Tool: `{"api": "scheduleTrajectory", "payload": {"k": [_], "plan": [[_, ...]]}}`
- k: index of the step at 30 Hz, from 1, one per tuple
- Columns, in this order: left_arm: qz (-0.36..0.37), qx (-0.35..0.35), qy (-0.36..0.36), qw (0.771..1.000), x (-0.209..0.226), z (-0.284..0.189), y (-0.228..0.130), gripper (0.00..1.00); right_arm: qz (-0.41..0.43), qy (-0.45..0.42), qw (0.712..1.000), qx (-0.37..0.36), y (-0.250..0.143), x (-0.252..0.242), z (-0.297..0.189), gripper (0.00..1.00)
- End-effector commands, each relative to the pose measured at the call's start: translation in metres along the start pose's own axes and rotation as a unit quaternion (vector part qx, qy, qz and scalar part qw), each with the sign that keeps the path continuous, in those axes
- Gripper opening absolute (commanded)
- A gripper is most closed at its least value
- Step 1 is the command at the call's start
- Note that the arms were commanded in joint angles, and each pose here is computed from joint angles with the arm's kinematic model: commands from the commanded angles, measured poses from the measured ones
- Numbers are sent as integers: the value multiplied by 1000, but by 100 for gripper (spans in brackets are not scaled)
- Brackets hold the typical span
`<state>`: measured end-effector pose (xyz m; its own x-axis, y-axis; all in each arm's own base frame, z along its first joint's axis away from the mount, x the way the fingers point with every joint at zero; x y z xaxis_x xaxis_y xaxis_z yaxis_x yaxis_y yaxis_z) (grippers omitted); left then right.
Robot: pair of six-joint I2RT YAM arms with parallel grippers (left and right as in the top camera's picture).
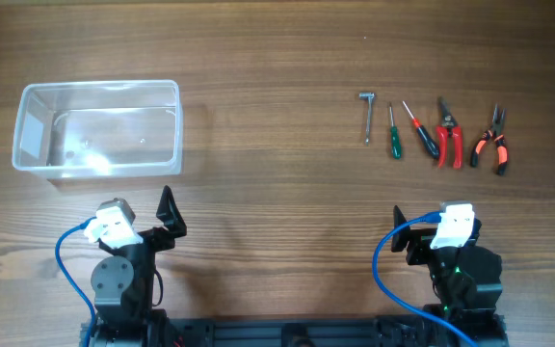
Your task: Pack container
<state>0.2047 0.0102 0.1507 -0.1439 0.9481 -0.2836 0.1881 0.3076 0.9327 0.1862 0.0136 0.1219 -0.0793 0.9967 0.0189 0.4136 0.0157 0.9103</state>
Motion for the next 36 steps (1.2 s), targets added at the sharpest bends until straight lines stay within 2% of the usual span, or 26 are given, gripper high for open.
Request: {"api": "scheduleTrajectory", "payload": {"k": [1,36], "plan": [[-9,-1,4,1000,2,1,-1,100,8,4,1000,-6,1,1,-1,100],[-11,-6,14,1000,5,1,0,100,19,5,1000,-8,2,1,-1,100]]}}
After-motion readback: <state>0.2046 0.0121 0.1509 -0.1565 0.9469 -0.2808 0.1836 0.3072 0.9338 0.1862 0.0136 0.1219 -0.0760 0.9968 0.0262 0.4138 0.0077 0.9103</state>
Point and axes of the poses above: each gripper's point midway between its finger pads, its own z axis out along the fingers, its own x axis along the line the jaws close on, y = z × x, the point moved 3 cm from there along -z, back along the fingers
